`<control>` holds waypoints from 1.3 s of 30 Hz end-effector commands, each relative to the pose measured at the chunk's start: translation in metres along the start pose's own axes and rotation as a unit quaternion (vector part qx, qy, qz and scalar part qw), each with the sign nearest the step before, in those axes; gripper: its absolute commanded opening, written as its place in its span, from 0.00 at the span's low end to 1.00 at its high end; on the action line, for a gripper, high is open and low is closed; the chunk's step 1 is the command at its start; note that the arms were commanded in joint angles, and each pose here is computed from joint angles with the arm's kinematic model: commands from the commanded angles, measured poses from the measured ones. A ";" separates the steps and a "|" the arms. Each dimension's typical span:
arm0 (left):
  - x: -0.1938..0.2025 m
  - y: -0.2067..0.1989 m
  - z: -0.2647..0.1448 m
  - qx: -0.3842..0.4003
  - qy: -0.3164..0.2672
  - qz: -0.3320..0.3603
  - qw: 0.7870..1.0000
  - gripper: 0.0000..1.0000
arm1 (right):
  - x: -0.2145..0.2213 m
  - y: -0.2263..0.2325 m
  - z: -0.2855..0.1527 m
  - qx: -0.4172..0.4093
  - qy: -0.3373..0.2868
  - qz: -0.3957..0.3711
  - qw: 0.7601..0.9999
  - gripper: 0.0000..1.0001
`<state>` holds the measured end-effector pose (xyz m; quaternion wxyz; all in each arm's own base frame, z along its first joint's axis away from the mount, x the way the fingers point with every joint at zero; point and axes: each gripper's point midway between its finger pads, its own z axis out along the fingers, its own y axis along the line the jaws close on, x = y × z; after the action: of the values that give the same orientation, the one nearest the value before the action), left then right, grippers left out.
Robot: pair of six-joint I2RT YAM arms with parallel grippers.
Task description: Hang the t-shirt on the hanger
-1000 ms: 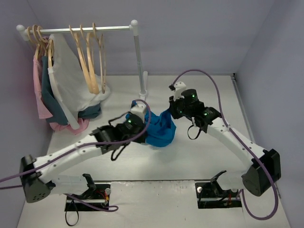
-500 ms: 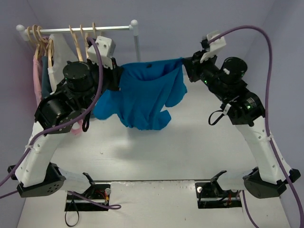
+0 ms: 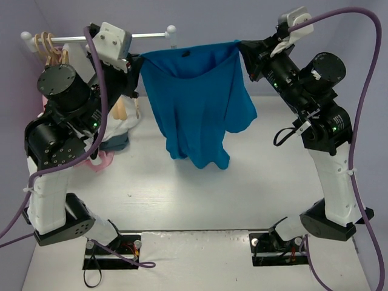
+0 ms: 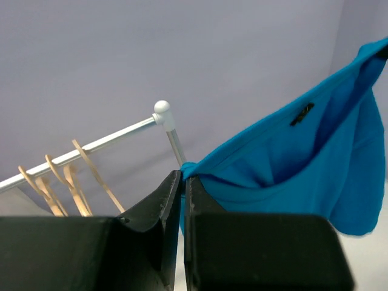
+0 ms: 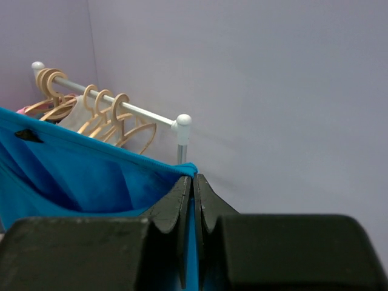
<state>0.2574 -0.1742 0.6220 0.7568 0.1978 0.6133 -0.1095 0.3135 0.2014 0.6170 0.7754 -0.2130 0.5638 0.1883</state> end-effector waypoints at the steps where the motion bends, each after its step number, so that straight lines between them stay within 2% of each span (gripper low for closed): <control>1: 0.007 0.015 -0.015 -0.029 -0.004 -0.012 0.999 0.00 | 0.010 -0.004 -0.012 0.015 -0.002 0.005 1.000 0.00; 3: 0.063 0.003 -0.005 -0.048 0.055 -0.046 0.996 0.00 | 0.080 0.000 -0.015 0.028 0.075 0.028 0.996 0.00; 4: 0.103 -0.004 -0.004 -0.052 0.097 -0.041 0.993 0.00 | 0.128 0.005 -0.018 0.030 0.126 0.035 0.991 0.00; 7: 0.181 -0.024 -0.004 -0.074 0.153 -0.107 0.980 0.00 | 0.207 0.014 -0.042 0.039 0.207 0.059 0.976 0.00; 9: 0.256 -0.039 -0.016 -0.088 0.213 -0.125 0.965 0.00 | 0.274 0.024 -0.066 0.057 0.271 0.091 0.956 0.00; 12: 0.317 -0.051 -0.030 -0.109 0.249 -0.171 0.947 0.00 | 0.329 0.039 -0.093 0.071 0.322 0.122 0.936 0.00; 13: 0.353 -0.058 -0.038 -0.119 0.270 -0.181 0.938 0.00 | 0.360 0.050 -0.108 0.068 0.351 0.127 0.925 0.00; 18: 0.423 -0.075 -0.052 -0.120 0.299 -0.197 0.926 0.00 | 0.427 0.076 -0.128 0.091 0.397 0.166 0.898 0.00; 21: 0.435 -0.077 -0.046 -0.116 0.309 -0.185 0.925 0.02 | 0.450 0.076 -0.126 0.107 0.414 0.167 0.888 0.00; 25: 0.443 -0.068 -0.033 -0.120 0.328 -0.179 0.920 0.19 | 0.481 0.074 -0.118 0.126 0.447 0.158 0.871 0.00; 27: 0.437 -0.065 -0.028 -0.117 0.327 -0.174 0.922 0.26 | 0.482 0.074 -0.111 0.123 0.447 0.154 0.873 0.00; 28: 0.428 -0.063 -0.024 -0.116 0.320 -0.173 0.924 0.31 | 0.481 0.074 -0.106 0.121 0.445 0.152 0.874 0.00; 30: 0.411 -0.060 -0.020 -0.109 0.307 -0.172 0.930 0.48 | 0.480 0.071 -0.101 0.121 0.444 0.150 0.875 0.00; 31: 0.404 -0.059 -0.019 -0.107 0.303 -0.171 0.932 0.49 | 0.479 0.071 -0.100 0.121 0.443 0.150 0.876 0.00; 33: 0.383 -0.062 -0.018 -0.086 0.293 -0.180 0.935 0.67 | 0.481 0.069 -0.100 0.123 0.445 0.146 0.875 0.00; 35: 0.359 -0.068 -0.019 -0.054 0.289 -0.191 0.937 0.72 | 0.482 0.068 -0.101 0.123 0.446 0.144 0.875 0.00; 39: 0.316 -0.069 -0.024 -0.032 0.288 -0.204 0.935 0.73 | 0.481 0.068 -0.103 0.120 0.446 0.145 0.875 0.00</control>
<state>0.2926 -0.1956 0.2368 0.4970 0.0555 0.8556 -0.1335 0.3169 0.2227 0.0897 0.3771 -0.1121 0.9136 0.1031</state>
